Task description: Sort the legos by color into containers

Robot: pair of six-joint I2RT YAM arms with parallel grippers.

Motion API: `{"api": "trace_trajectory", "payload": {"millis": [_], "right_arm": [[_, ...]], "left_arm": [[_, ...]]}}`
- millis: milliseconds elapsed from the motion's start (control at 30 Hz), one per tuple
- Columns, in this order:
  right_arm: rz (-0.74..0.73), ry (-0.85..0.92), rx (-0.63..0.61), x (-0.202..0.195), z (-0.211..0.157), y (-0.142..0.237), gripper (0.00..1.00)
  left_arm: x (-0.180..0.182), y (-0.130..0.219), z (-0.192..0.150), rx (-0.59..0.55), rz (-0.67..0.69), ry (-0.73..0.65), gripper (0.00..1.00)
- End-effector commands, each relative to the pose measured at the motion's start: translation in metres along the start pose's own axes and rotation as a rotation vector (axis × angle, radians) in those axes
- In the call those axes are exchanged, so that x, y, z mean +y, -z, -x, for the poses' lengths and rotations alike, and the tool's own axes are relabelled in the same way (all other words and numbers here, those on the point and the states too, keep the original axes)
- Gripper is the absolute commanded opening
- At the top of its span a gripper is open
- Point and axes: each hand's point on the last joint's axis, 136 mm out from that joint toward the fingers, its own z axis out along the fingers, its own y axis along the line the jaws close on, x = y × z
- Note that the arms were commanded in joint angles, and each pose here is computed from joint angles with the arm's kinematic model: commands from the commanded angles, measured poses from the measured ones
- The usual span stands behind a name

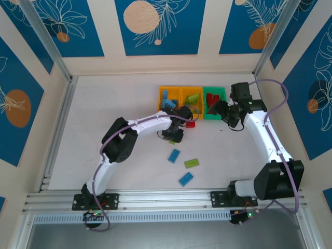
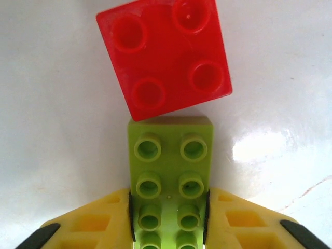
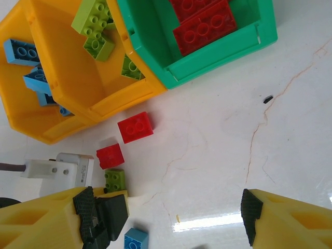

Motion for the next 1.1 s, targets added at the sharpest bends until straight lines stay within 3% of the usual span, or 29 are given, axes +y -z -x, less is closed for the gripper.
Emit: {"api": "trace_trajectory", "payload": {"millis": [0, 200, 367, 500, 733, 900, 1067], "right_arm": [[0.038, 0.020, -0.002, 0.012, -0.001, 0.015, 0.77], [0.067, 0.025, -0.018, 0.020, -0.001, 0.023, 0.77], [0.080, 0.022, -0.033, 0.025, 0.004, 0.025, 0.77], [0.078, 0.019, -0.030, 0.026, 0.004, 0.024, 0.77], [0.060, 0.028, -0.051, 0.023, 0.006, 0.030, 0.77], [0.064, 0.031, -0.057, 0.023, 0.005, 0.035, 0.78], [0.054, 0.032, -0.057, 0.019, 0.001, 0.038, 0.78]], "left_arm": [[-0.007, 0.004, -0.020, 0.066, -0.053, -0.036, 0.29], [-0.018, 0.066, 0.003, -0.091, -0.133, -0.075, 0.27], [-0.024, 0.111, 0.057, -0.290, -0.113, -0.106, 0.27], [-0.017, 0.116, 0.115, -0.422, -0.033, -0.079, 0.27], [-0.012, 0.119, 0.203, -0.614, -0.057, -0.025, 0.33], [-0.016, 0.124, 0.227, -0.698, -0.102, -0.043, 0.51], [-0.015, 0.144, 0.226, -0.723, -0.111, -0.046, 0.53]]}}
